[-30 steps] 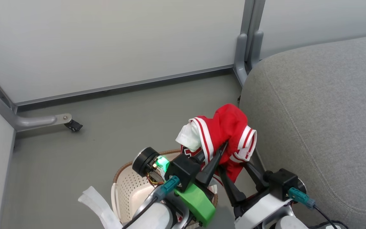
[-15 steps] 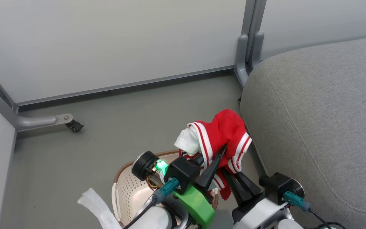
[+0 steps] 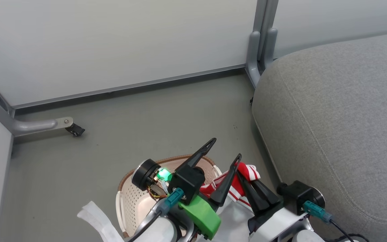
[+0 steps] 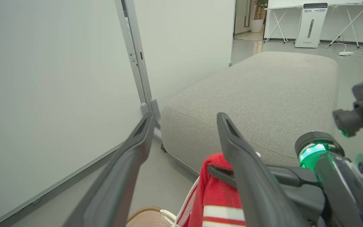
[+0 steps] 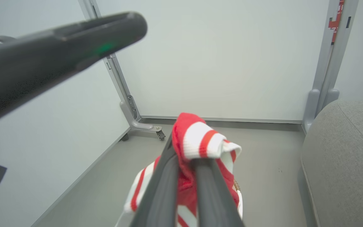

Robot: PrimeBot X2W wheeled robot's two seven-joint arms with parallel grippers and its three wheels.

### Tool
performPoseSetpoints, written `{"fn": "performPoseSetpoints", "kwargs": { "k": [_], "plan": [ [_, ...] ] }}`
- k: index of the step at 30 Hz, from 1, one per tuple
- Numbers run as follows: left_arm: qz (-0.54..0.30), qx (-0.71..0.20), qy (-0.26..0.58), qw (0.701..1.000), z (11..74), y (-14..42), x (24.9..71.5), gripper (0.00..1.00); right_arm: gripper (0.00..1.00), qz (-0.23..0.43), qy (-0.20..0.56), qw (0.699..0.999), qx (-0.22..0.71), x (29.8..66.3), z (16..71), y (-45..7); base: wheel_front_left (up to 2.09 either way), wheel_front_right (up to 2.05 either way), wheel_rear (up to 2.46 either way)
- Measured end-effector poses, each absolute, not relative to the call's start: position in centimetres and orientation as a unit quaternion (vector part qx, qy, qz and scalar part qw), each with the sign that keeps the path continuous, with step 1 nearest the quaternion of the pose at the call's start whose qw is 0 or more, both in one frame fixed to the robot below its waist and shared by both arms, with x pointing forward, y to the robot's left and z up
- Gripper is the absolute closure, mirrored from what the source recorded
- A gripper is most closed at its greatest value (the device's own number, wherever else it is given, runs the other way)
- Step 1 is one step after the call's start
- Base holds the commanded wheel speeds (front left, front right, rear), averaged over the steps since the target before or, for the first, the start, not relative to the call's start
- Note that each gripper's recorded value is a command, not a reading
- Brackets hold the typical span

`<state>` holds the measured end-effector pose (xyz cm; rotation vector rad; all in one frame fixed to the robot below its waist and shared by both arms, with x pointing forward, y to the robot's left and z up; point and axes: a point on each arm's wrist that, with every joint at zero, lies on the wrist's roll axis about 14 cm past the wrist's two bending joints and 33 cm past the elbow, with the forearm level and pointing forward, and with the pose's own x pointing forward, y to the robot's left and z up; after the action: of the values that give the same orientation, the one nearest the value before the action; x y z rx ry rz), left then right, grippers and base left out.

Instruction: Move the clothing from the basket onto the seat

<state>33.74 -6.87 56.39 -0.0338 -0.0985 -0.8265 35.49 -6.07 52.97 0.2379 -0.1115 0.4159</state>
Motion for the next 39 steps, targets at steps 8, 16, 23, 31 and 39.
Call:
{"fn": "performPoseSetpoints", "kwargs": {
  "k": [8, 16, 23, 31, 39],
  "plan": [
    [-0.387, -0.005, -0.045, 0.921, 55.5, -6.1, 34.8, 0.00, 1.00, 0.187, -0.070, 0.974, 0.108, 36.1, 53.7, -7.5, 0.00, 0.00, 0.00],
    [-0.386, -0.007, -0.027, 0.922, 53.5, -5.7, 35.9, 0.00, 1.00, 0.148, -0.112, 0.978, 0.093, 37.6, 56.0, -10.4, 0.00, 0.00, 0.00],
    [-0.419, -0.022, -0.013, 0.908, 52.4, -7.5, 37.0, 0.00, 1.00, 0.084, -0.191, 0.976, 0.057, 40.5, 60.9, -15.7, 0.00, 0.00, 0.00],
    [-0.467, -0.020, -0.006, 0.884, 50.8, -9.9, 39.8, 0.00, 1.00, 0.000, -0.306, 0.952, -0.024, 44.6, 68.8, -24.0, 0.00, 0.00, 0.00],
    [-0.498, -0.017, 0.015, 0.867, 47.0, -11.1, 43.2, 0.00, 1.00, -0.080, -0.395, 0.903, -0.145, 47.9, 76.3, -31.8, 0.00, 0.00, 0.00]
  ]
}}
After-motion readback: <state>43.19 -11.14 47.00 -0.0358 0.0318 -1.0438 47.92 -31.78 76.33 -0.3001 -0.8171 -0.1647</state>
